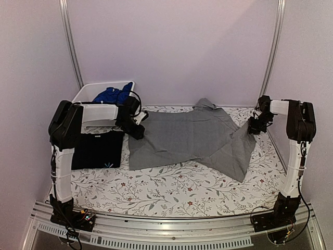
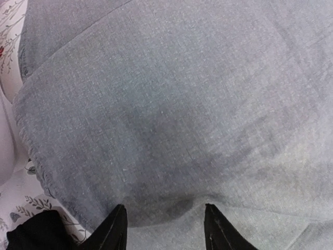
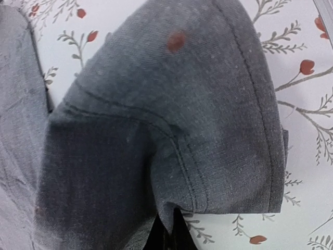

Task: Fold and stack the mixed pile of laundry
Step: Adjust the flattened shirt at the center of the board.

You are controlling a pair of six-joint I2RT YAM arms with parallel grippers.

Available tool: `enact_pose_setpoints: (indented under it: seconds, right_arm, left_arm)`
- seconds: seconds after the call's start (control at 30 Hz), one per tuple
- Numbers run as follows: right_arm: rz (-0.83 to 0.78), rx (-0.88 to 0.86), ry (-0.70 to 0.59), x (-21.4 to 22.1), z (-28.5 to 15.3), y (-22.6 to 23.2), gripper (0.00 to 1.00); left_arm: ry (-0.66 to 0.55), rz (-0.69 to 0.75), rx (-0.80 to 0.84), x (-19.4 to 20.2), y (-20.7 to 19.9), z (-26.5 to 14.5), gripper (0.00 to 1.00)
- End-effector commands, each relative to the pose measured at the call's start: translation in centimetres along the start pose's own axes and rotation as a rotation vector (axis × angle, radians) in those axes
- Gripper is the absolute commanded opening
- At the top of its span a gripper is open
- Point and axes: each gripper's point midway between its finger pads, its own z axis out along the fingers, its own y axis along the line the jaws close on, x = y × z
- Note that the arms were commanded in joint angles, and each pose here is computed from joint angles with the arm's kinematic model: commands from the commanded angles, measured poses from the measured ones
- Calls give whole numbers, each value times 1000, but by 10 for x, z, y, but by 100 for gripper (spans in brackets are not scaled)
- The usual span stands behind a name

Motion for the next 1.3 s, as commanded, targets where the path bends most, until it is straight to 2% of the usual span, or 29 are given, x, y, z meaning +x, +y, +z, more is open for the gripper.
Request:
enact_pose_setpoints:
  seconds: [0.0,0.03,0.13,0.2,0.33,0.43,0.53,0.63,0.73,0.77,0.8,0.9,1.03,1.1,1.17,1.27]
  right_arm:
    - [-87,-227,-96,-17,-74,54,0]
    - [-128,-313,-161,-25,-110,77,0]
    - [-259,-619,-226,-11,-189,152,0]
    - [-388,-786,-246,21,-245,206,0]
    - [-589,-1038,-169,110,-309,282,0]
    - [-725,-1148,-36,192,-333,321,0]
    - [-842,-1159,111,271,-333,337,0]
    - [-949,-1134,250,337,-323,333,0]
    - [-999,-1079,348,374,-307,316,1]
    - [-1005,-1071,364,378,-306,311,2]
    - [-1020,-1074,365,379,-308,308,8]
    - [-1069,-1121,325,377,-331,308,48]
    - [-1108,-1135,92,345,-355,319,76]
    - [-1004,-1099,6,310,-351,317,83]
    - [-868,-961,-74,263,-324,303,83]
    - [-671,-707,-99,200,-263,263,79]
  left_arm:
    - [-77,-21,-1,-16,-2,-30,50]
    - [-88,-23,9,-18,-4,-34,50]
    - [-116,-33,42,-21,-10,-45,53]
    - [-132,-39,55,-22,-12,-53,54]
    - [-176,-52,70,-23,-14,-70,55]
    - [-219,-67,91,-25,-18,-83,55]
    - [-260,-65,124,-24,-24,-95,55]
    - [-280,-64,134,-20,-26,-103,55]
    - [-277,-61,150,-12,-30,-103,54]
    - [-277,-61,153,-9,-31,-104,55]
    - [-275,-60,156,-7,-32,-103,55]
    - [-269,-60,166,-1,-34,-103,54]
    - [-289,-55,186,1,-38,-108,55]
    - [-304,-41,206,2,-43,-112,55]
    - [-312,-26,222,3,-49,-115,55]
    - [-289,10,226,15,-59,-109,55]
